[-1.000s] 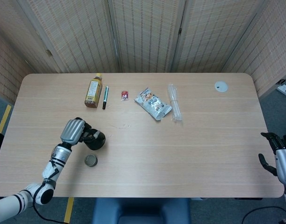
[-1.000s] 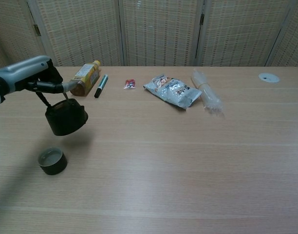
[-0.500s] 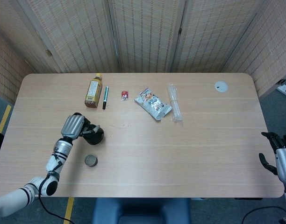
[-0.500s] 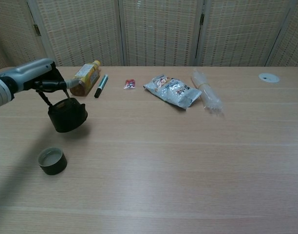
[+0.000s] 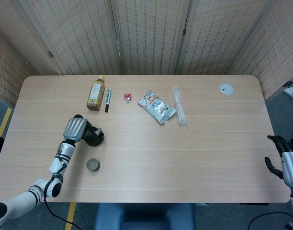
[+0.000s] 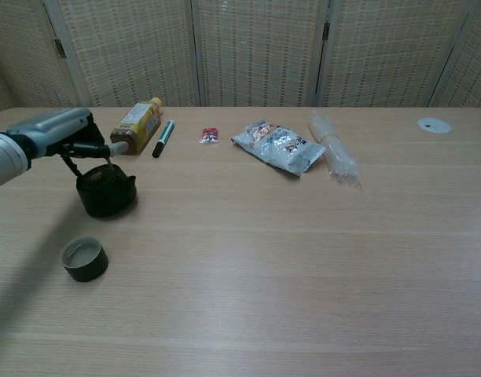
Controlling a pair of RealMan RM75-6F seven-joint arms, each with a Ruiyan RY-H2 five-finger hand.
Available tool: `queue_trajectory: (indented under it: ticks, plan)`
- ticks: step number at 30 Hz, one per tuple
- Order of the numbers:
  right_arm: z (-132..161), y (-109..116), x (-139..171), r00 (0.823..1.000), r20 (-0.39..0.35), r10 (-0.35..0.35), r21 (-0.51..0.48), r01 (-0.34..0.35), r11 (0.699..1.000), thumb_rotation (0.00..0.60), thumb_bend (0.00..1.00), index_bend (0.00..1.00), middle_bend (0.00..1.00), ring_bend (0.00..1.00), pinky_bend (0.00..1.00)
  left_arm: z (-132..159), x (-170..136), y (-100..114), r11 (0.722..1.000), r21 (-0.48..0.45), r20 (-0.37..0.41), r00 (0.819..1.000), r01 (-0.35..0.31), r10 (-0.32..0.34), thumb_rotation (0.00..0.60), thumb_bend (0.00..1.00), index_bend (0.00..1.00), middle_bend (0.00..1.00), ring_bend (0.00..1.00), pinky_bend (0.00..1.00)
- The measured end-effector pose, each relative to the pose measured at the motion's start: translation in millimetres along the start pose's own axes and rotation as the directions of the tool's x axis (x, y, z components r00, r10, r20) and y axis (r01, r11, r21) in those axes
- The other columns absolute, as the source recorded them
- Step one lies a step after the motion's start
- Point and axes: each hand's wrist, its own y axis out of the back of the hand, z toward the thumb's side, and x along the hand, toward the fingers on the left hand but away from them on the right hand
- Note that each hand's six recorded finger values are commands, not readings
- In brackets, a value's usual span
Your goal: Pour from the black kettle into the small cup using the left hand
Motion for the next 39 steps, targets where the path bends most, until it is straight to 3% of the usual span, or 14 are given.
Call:
queue_trajectory:
  ticks: [7, 14, 21, 26, 39]
  plan:
    - [-0.4, 0.7, 1.0, 1.000, 0.001, -0.002, 0.001, 0.002, 1.000, 0.600, 0.38, 0.21, 0.28, 0.38, 0.06, 1.5, -1.9, -9.6, 0.999, 0.038, 0.005, 0.999, 0.037, -0.037, 0.212, 0.32, 0.88, 0.97, 0.75, 0.26]
    - [-0.9, 2.3, 3.8, 1.000, 0.003, -0.008, -0.001, 0.008, 1.000, 0.600, 0.38, 0.21, 0.28, 0.38, 0.06, 6.5, -5.2, -10.1, 0.998, 0.036, 0.016, 0.999, 0.049, -0.050, 0.210, 0.32, 0.64, 0.64, 0.44, 0.24]
    - [-1.9, 4.4, 6.0, 1.000, 0.002, -0.015, -0.002, 0.015, 1.000, 0.600, 0.38, 0.21, 0.28, 0.38, 0.06, 9.1, -8.1, -6.4, 0.998, 0.019, 0.019, 0.998, 0.053, -0.054, 0.214, 0.31, 0.47, 0.44, 0.25, 0.12]
    - [-2.2, 4.6, 6.7, 1.000, 0.000, -0.015, -0.005, 0.015, 1.000, 0.600, 0.38, 0.21, 0.28, 0.38, 0.06, 8.0, -10.0, -2.9, 0.998, 0.020, 0.011, 0.998, 0.057, -0.057, 0.211, 0.32, 0.32, 0.34, 0.19, 0.09]
    - [-3.0, 5.4, 7.2, 1.000, -0.002, -0.019, -0.006, 0.019, 1.000, 0.600, 0.38, 0.21, 0.28, 0.38, 0.06, 1.9, -16.2, 2.8, 0.998, 0.013, -0.018, 0.998, 0.054, -0.053, 0.209, 0.32, 0.20, 0.22, 0.12, 0.05]
